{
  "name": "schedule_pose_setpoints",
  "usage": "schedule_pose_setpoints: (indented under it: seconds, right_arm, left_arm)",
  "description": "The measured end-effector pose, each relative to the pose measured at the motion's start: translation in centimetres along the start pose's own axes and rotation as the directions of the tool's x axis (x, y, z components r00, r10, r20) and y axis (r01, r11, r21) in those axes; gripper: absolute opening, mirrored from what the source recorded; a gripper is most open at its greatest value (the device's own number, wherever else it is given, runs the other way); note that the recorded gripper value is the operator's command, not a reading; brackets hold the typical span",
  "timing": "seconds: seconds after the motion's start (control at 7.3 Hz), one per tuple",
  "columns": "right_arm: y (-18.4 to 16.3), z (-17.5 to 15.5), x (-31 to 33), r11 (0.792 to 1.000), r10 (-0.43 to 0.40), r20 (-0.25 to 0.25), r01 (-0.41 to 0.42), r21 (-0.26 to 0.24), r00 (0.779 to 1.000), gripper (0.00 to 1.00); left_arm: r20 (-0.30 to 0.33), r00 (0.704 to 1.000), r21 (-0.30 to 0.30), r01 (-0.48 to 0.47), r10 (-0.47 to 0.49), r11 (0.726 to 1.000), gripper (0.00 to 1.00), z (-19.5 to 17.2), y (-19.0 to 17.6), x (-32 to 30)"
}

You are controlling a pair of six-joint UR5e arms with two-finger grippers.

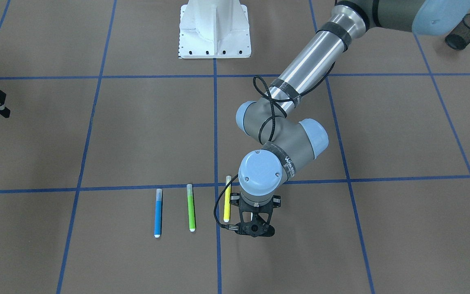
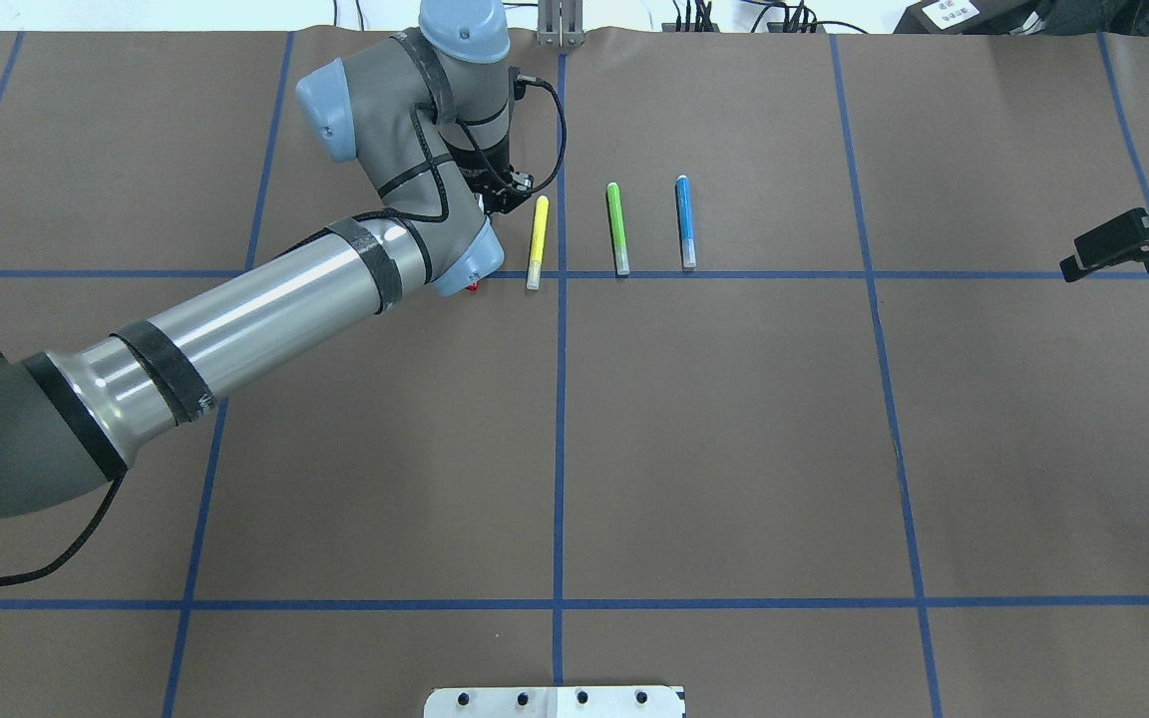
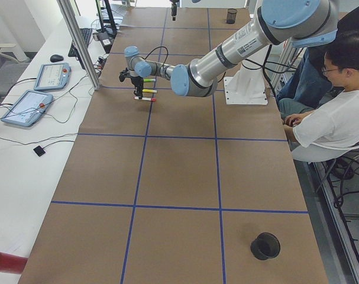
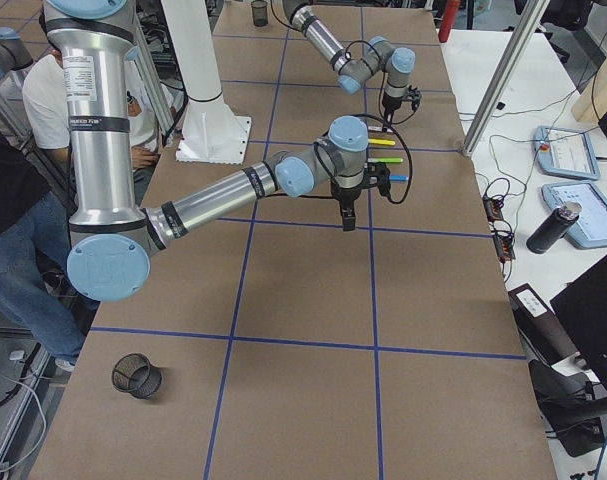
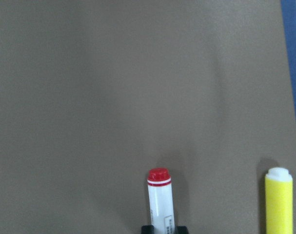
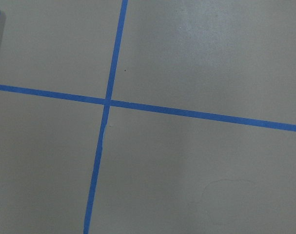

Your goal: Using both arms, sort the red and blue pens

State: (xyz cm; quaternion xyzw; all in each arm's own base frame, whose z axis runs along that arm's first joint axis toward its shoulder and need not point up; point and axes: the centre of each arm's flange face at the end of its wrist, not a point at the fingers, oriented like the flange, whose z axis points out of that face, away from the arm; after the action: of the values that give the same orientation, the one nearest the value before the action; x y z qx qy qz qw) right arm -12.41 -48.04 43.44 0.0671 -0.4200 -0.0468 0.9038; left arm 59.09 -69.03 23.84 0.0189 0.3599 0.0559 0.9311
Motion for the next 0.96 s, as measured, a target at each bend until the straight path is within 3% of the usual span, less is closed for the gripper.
schedule_pose_setpoints:
  seconds: [0.14, 0.68, 0.96]
  right_arm:
    - [0.0, 0.0, 0.0, 1.000, 0.000, 0.000, 0.000, 0.001, 1.000, 1.00]
    - [0.1, -0.2, 0.0, 1.000, -0.001, 0.000, 0.001, 0.004, 1.000, 1.00]
    - [0.0, -0.3, -0.1, 1.000, -0.003, 0.000, 0.003, 0.007, 1.000, 1.00]
  left_arm:
    - [0.003, 1.000, 0.001, 0.003, -0.003, 1.000, 0.00, 0.0, 0.0, 0.0]
    - [0.004, 1.000, 0.002, 0.018, -0.018, 1.000, 0.00, -0.1, 0.1, 0.1]
    - [-0.019, 1.000, 0.029, 0.017, -0.016, 0.999, 0.00, -3.7, -0.4, 0.9]
